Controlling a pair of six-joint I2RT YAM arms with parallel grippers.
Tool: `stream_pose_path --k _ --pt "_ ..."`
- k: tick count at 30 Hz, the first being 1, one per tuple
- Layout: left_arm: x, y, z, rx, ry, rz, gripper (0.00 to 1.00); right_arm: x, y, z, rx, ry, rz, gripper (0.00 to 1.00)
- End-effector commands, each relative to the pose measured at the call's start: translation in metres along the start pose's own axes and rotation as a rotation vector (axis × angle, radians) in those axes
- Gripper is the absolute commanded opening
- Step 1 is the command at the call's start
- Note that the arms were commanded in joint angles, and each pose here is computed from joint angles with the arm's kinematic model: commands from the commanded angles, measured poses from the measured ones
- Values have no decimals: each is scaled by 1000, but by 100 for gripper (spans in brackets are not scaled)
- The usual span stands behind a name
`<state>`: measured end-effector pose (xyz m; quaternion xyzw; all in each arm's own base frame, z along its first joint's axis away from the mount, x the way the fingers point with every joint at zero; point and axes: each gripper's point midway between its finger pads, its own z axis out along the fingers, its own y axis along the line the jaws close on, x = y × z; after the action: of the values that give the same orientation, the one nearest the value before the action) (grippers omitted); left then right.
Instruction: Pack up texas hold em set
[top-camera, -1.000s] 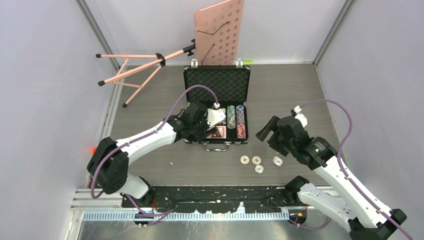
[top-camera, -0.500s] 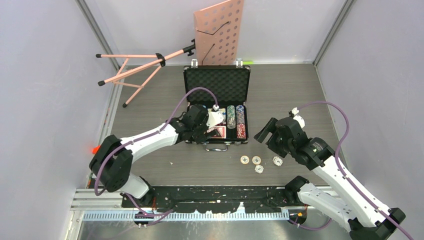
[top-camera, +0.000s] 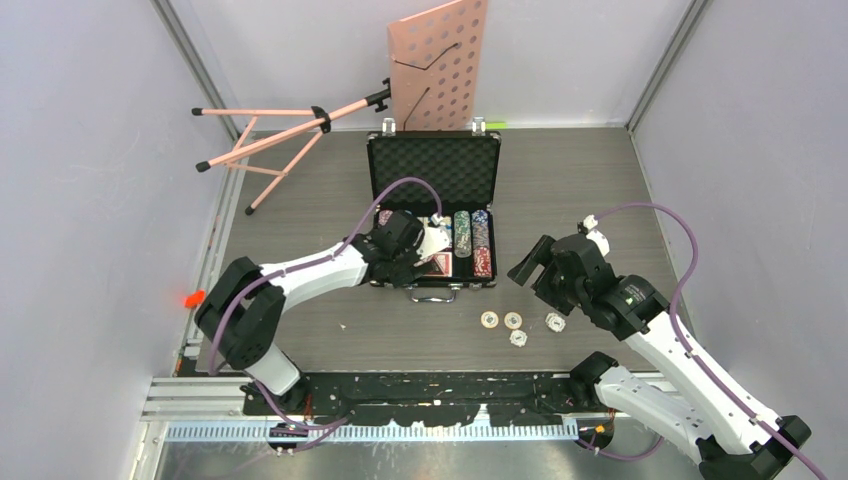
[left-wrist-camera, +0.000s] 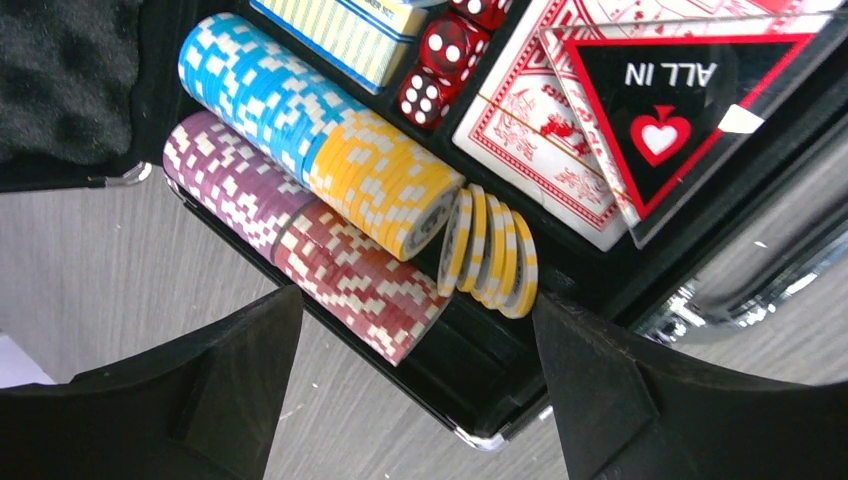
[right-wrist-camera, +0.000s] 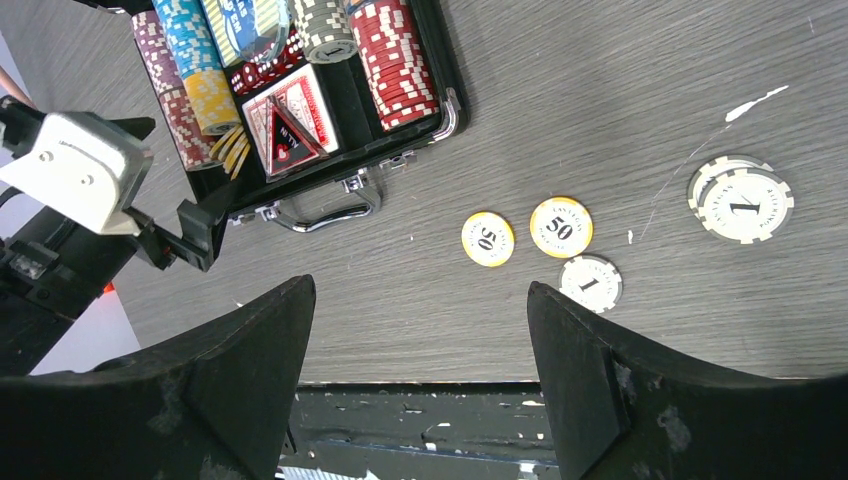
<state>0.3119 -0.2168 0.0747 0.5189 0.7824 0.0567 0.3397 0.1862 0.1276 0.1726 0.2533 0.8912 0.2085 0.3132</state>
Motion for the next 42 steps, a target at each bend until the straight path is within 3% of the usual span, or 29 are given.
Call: stream_pose_path --k 1,4,8,19,30,33,42 --pt "-22 25 5 -89 -25 9 84 -3 5 1 -16 -11 12 84" --pt "-23 32 7 -113 -11 13 75 -2 5 2 -15 -4 11 82" --pt "-25 36 9 -123 -9 14 74 -1 3 3 -10 -2 13 82" --pt "-20 43 5 -166 2 42 86 0 5 5 -10 3 12 83" --pt "-16 40 1 -160 -5 37 94 5 -11 16 127 48 -45 90" --pt "-19 36 0 -134 -14 35 95 6 -10 17 118 56 -51 99" --pt "-24 35 -26 -127 -76 -82 100 18 -23 32 180 133 -210 99"
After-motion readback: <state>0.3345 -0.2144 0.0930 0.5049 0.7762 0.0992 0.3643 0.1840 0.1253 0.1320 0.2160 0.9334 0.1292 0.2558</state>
